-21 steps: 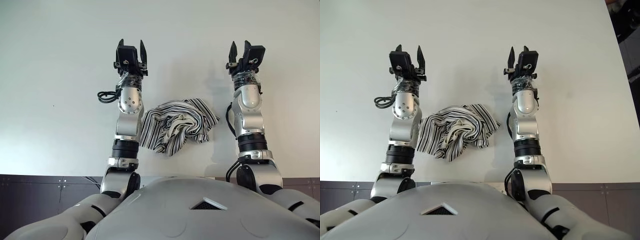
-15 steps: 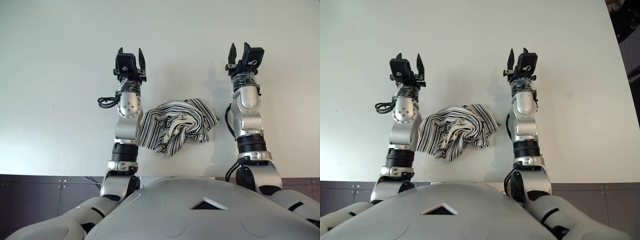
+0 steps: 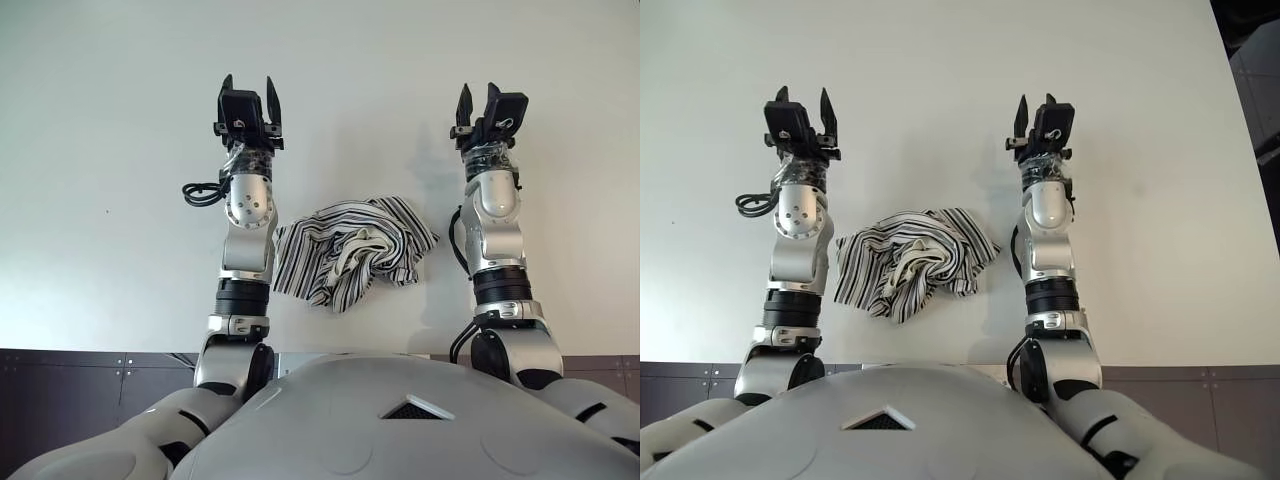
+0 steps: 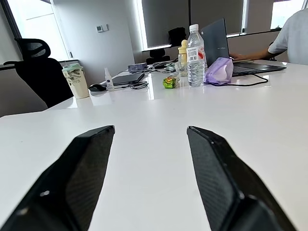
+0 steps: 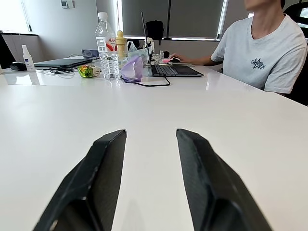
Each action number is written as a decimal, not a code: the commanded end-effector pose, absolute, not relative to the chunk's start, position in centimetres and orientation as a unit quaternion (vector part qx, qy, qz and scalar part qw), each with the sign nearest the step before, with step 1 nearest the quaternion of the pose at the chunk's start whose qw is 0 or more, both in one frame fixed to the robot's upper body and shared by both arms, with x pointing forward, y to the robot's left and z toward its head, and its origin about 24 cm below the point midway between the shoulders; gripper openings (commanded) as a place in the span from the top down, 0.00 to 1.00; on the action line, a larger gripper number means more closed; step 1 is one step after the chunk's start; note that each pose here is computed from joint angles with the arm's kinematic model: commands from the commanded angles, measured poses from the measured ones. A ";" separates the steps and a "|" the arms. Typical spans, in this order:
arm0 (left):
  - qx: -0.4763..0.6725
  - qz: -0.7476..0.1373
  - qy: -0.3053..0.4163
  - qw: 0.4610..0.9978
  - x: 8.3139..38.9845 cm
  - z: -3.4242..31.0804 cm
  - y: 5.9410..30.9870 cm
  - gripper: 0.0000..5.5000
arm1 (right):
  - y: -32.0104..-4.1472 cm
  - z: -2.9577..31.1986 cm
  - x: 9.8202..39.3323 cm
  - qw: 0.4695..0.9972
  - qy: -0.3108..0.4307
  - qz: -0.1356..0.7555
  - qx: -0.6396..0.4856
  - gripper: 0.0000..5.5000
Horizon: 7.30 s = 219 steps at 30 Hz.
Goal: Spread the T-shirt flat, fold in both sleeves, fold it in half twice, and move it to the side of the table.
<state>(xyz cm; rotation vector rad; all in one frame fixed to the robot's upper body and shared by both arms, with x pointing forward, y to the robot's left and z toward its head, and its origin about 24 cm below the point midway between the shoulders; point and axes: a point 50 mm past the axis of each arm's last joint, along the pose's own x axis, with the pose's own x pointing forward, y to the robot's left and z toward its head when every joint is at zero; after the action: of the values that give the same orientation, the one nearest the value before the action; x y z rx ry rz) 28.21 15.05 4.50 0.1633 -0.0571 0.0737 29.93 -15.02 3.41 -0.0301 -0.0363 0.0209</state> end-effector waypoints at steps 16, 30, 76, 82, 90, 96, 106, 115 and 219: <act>0.057 0.034 -0.020 0.998 28.7 4.6 14.9 0.49 | -14.9 3.6 30.3 1.000 -0.019 0.009 -0.005 0.65; 0.054 0.004 -0.016 0.998 27.5 4.4 13.7 0.49 | -15.0 3.2 29.4 0.999 -0.007 0.039 -0.025 0.65; 0.192 -0.458 0.301 0.814 11.5 2.3 20.6 0.49 | -24.4 1.4 24.7 0.715 0.163 0.465 -0.495 0.65; 0.169 -0.452 0.260 0.837 13.0 4.1 20.4 0.49 | -21.0 4.4 25.7 0.810 0.044 0.437 -0.387 0.65; 0.183 -0.478 0.270 0.816 12.2 4.6 20.6 0.49 | -18.1 8.5 19.2 0.799 0.117 0.577 -0.120 0.65; 0.180 -0.527 0.293 0.777 9.9 4.4 19.3 0.49 | -16.3 5.3 15.1 0.756 0.193 0.619 -0.089 0.65; 0.153 -0.557 0.278 0.768 9.6 4.9 17.3 0.49 | -14.3 1.0 11.9 0.713 0.260 0.642 -0.107 0.65; 0.220 -0.515 0.268 0.784 12.5 5.2 19.7 0.49 | -19.9 2.8 17.2 0.706 0.243 0.572 -0.340 0.65; 0.320 -0.437 0.015 0.840 18.6 9.4 20.4 0.98 | -17.4 3.8 14.7 0.845 0.133 0.482 -0.190 0.78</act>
<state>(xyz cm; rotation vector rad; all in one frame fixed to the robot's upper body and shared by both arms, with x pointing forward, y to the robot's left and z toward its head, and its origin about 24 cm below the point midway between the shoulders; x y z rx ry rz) 18.45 20.20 9.42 0.6603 0.0296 -0.9369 14.48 -16.99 3.49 -0.3993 0.2932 1.0263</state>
